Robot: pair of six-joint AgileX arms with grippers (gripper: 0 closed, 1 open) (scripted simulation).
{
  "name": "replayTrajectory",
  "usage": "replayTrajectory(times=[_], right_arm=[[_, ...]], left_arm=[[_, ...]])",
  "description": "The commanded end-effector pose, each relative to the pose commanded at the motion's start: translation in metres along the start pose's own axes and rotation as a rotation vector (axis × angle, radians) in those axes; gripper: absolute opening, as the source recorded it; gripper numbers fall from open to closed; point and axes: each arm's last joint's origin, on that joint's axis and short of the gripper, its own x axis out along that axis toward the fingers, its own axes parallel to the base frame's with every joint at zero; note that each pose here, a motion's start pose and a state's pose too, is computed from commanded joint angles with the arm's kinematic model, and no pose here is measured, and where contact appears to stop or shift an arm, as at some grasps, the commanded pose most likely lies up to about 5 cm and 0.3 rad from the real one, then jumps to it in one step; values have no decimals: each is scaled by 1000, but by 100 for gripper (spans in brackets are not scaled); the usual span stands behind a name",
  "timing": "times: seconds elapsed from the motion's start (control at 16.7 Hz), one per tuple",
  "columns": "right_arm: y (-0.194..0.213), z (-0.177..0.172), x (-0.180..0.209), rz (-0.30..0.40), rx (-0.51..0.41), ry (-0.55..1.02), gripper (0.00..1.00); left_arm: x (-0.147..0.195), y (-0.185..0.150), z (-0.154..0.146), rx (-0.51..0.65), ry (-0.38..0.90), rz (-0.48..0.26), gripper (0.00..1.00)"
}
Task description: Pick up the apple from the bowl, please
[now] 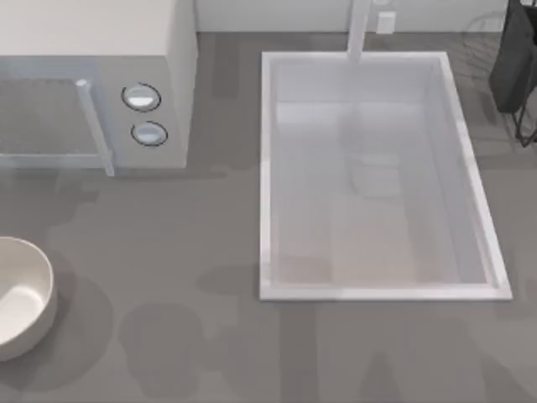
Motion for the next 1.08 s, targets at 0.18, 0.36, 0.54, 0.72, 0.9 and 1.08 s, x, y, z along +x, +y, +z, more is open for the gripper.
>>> replayTrajectory(times=[0.18,0.36,0.54,0.72,0.9,1.08], right_arm=[[0,0,0,0,0,0,100],[0,0,0,0,0,0,100],[0,0,0,0,0,0,100],[0,0,0,0,0,0,100],[0,0,0,0,0,0,100],[0,0,0,0,0,0,100]], left_arm=[[-26,-2,-14,0,-20,3,0],[-29,-3,-16,0,-23,3,0],[-28,-2,-14,-2,-21,3,0],[-28,-15,4,25,-50,-9,0],[-19,-50,41,57,-70,-34,0],[5,-105,80,79,-51,-50,0]])
